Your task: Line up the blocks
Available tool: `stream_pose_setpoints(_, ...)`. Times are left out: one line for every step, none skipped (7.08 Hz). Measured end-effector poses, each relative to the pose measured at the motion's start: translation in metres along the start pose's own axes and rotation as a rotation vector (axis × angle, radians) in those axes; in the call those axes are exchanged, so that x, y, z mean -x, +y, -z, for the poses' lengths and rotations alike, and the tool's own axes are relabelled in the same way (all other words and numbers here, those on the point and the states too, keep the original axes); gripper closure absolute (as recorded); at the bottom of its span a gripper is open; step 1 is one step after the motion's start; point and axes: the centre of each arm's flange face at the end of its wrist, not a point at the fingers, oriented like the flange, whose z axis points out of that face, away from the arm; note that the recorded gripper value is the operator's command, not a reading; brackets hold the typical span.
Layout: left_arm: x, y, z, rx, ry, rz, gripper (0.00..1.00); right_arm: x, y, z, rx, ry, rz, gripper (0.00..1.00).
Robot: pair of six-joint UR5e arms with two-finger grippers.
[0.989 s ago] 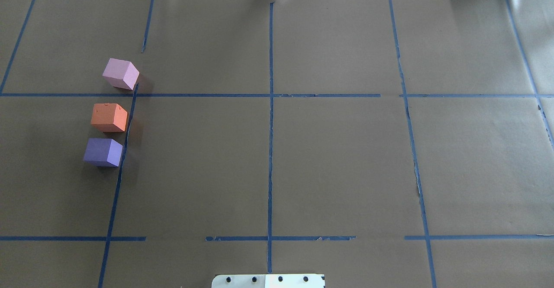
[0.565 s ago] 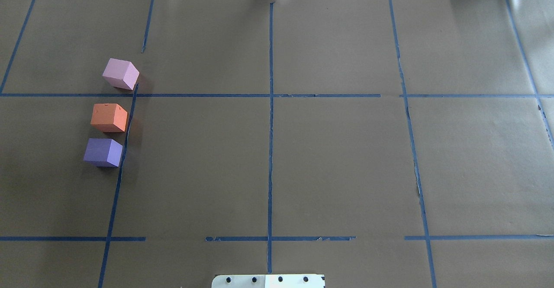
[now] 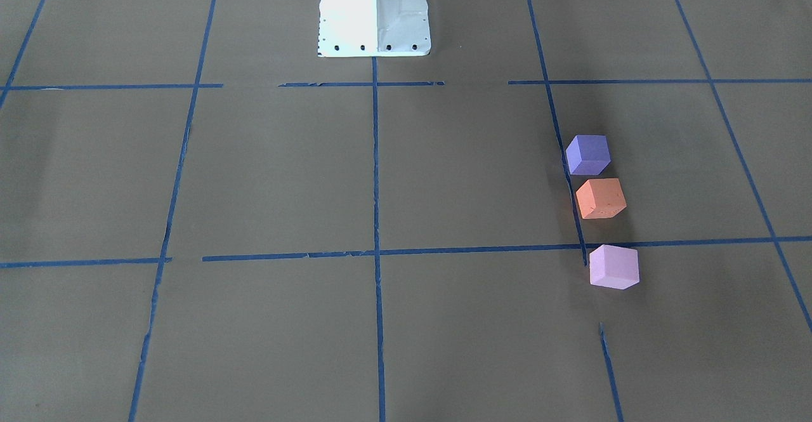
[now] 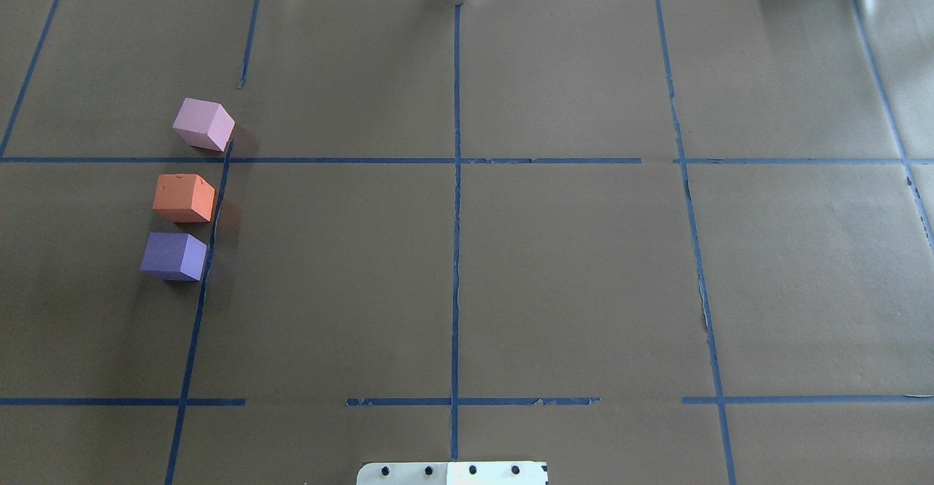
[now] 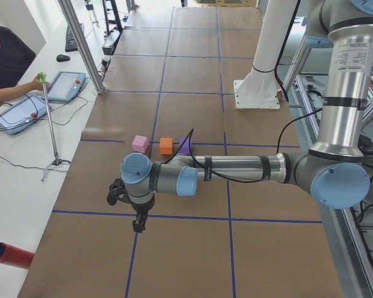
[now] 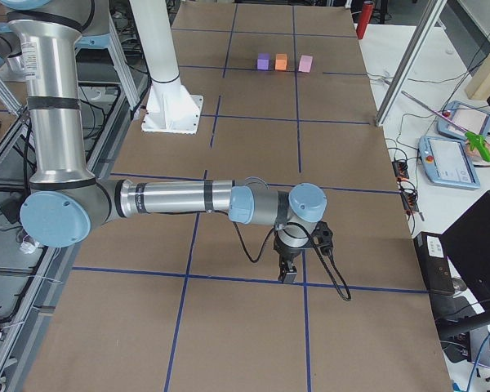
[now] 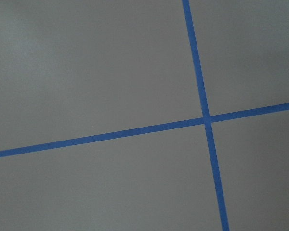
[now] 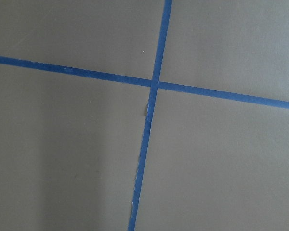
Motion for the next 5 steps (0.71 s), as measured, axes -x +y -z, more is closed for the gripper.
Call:
stream_pose_setpoints(-0.007,0.001,0.01,0.017,0.002,0.019,0.0,0.0,0.0,0.0,0.0,0.0,0.0,0.0)
stream_pose_setpoints(-0.013,0.002,0.019,0.028,0.004,0.033,0.0,0.0,0.0,0.0,0.0,0.0,0.001,0.0)
stream_pose_setpoints(-0.016,0.002,0.023,0.031,0.004,0.038,0.0,0.0,0.0,0.0,0.0,0.0,0.0,0.0)
stream_pose_setpoints(-0.017,0.002,0.025,0.032,0.004,0.039,0.0,0.0,0.0,0.0,0.0,0.0,0.0,0.0)
stream_pose_setpoints(-0.017,0.002,0.026,0.033,0.004,0.04,0.0,0.0,0.0,0.0,0.0,0.0,0.0,0.0)
